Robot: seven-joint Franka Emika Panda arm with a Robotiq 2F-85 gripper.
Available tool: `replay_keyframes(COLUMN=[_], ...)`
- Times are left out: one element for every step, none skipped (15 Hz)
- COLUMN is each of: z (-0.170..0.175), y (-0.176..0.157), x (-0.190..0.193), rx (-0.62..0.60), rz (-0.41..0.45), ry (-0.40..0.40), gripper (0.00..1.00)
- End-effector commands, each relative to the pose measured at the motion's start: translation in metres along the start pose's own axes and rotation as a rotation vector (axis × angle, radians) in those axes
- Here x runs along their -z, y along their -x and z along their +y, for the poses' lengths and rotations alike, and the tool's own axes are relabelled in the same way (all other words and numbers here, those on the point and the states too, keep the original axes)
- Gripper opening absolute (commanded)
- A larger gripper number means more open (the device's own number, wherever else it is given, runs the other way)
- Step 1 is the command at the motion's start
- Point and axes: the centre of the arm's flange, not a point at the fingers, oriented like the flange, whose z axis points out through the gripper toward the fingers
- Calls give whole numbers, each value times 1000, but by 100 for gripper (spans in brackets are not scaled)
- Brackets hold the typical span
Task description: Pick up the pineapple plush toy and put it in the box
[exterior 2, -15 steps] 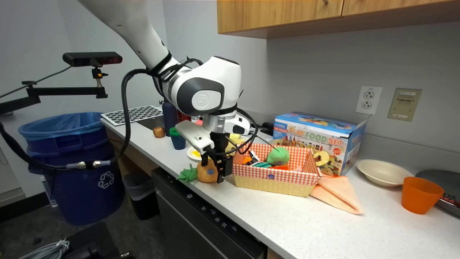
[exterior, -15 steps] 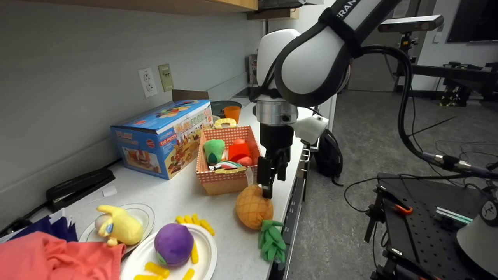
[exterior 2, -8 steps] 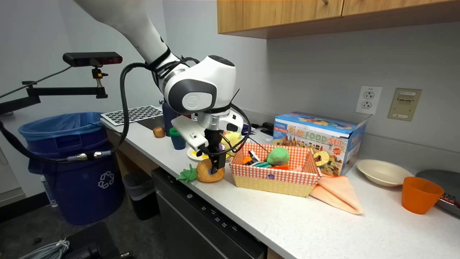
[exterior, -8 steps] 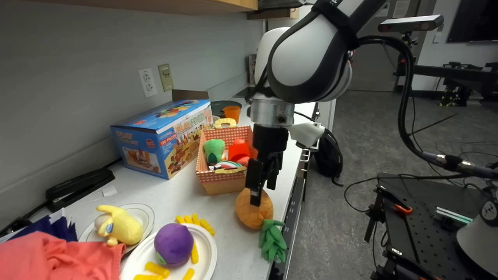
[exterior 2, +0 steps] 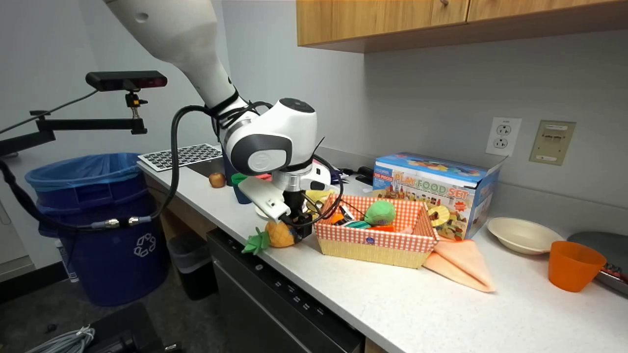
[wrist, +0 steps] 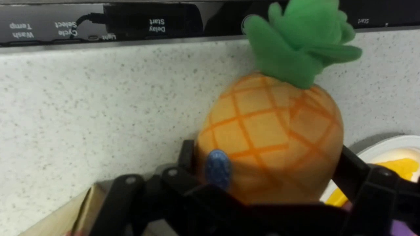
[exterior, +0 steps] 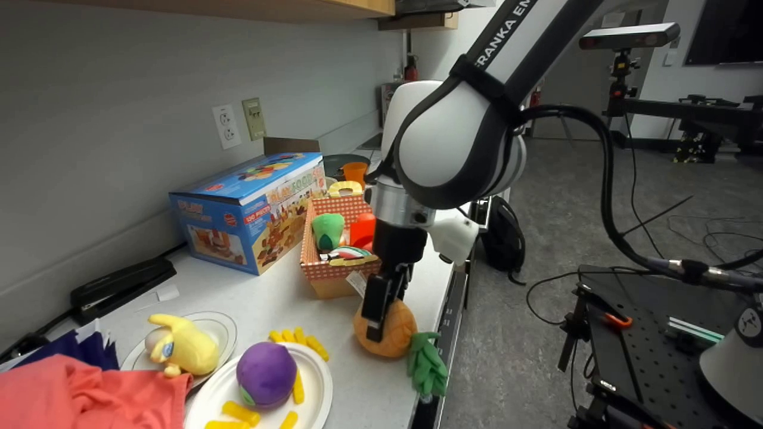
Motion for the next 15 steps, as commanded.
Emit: replay_keyframes(z=[-7, -9, -10, -10, -11, -11, -11, -11, -10, -9, -9, -15, -18, -22, -27], y=[-10, -9, -10, -9, -8, -7, -6, -6, -7, -8, -12, -17, -22, -30, -37], x=[-20, -23, -23, -21, -19, -11, -1, 7, 18, 28, 41, 59, 73, 91, 109], rx=[57, 63, 65, 64, 63, 70, 82, 103, 133, 162, 186, 209, 224, 238, 248], rz=[21, 24, 25, 17, 12, -4, -18, -27, -36, -39, -44, -56, -54, -56, -63], ry=[-12, -9, -8, -4, 7, 21, 47, 74, 112, 154, 194, 217, 246, 257, 255], gripper=[100, 99, 74, 74, 69, 61, 53, 46, 38, 32, 24, 18, 10, 5, 1])
